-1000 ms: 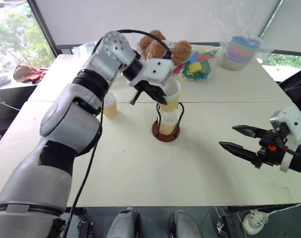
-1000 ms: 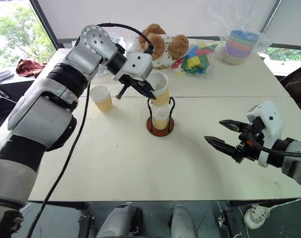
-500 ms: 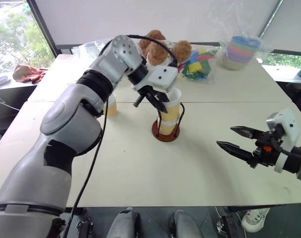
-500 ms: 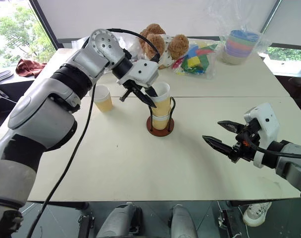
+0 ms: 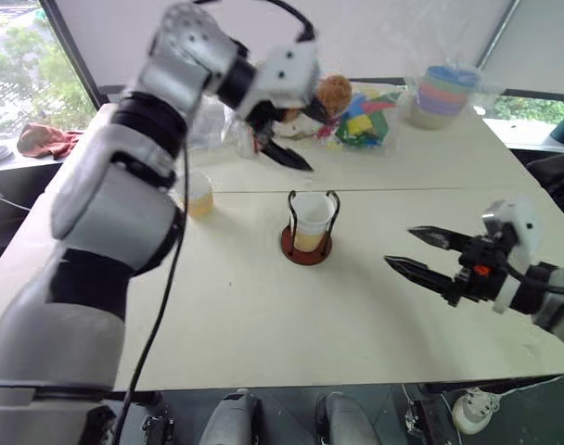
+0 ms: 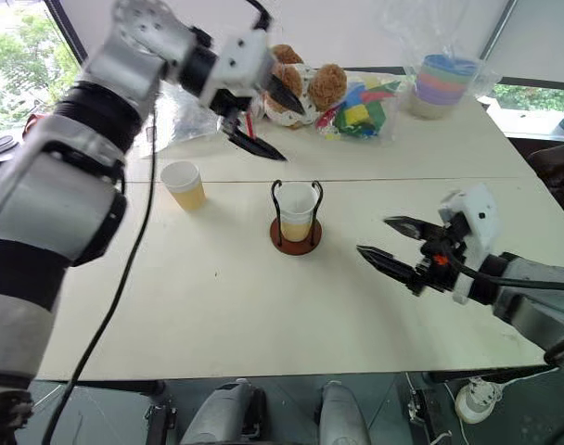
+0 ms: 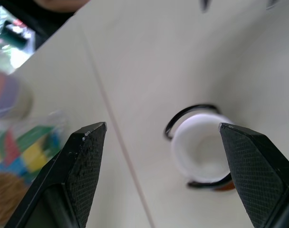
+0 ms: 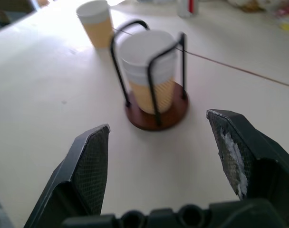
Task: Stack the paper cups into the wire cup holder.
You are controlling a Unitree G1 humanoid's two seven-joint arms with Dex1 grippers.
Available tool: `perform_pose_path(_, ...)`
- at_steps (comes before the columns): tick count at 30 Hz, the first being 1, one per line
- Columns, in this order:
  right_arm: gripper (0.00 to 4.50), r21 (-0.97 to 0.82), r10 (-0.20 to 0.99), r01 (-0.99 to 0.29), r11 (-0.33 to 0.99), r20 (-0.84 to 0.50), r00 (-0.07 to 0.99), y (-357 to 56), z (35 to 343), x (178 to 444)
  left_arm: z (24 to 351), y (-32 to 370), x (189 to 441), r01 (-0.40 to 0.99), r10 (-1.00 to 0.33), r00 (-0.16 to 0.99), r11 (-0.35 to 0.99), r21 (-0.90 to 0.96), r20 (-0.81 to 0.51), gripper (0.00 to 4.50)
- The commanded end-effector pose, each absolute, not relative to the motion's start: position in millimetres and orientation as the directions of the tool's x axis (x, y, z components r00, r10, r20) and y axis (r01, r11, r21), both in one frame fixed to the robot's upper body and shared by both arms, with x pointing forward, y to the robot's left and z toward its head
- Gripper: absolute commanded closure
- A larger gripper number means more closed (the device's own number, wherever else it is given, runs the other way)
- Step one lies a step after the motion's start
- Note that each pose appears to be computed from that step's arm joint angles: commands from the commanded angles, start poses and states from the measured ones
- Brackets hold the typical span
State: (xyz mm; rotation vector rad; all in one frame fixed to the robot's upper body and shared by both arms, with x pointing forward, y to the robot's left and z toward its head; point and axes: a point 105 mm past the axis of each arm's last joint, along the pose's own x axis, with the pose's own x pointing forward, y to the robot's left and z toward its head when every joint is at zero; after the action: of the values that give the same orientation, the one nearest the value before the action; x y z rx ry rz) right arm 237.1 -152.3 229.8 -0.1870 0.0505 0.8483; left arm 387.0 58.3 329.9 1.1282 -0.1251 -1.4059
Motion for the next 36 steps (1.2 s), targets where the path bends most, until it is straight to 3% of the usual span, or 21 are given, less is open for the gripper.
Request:
perform_pose_path(1,0.96,-0.164,0.772,-0.766,0.621,-0.037,0.634,-131,245,238,320,104,404,0.721,-0.793,0.394,-0.047,0.691,-0.465,0.63)
perform_pose_path(10,0.96,-0.119,0.782,-0.786,0.607,-0.089,0.617,-132,235,252,255,201,416,0.748,-0.598,0.595,0.169,0.642,-0.536,0.63)
perform_pose_path(16,0.96,-0.118,0.782,-0.789,0.603,-0.111,0.614,-136,233,256,242,204,420,0.758,-0.575,0.604,0.200,0.620,-0.552,0.63)
perform_pose_path(24,0.96,-0.112,0.761,-0.769,0.629,-0.114,0.639,-141,228,254,226,200,413,0.833,-0.571,0.507,0.132,0.537,-0.646,0.63)
perform_pose_path(31,0.96,-0.109,0.740,-0.747,0.656,-0.106,0.664,-144,226,251,214,201,422,0.811,-0.512,0.553,0.150,0.565,-0.657,0.63)
perform_pose_path(33,0.96,-0.108,0.734,-0.742,0.661,-0.108,0.670,-145,225,250,212,199,421,0.821,-0.525,0.539,0.151,0.551,-0.659,1.14)
perform_pose_path(36,0.96,-0.109,0.729,-0.737,0.667,-0.108,0.676,-147,225,250,209,196,421,0.829,-0.530,0.525,0.144,0.540,-0.666,2.43)
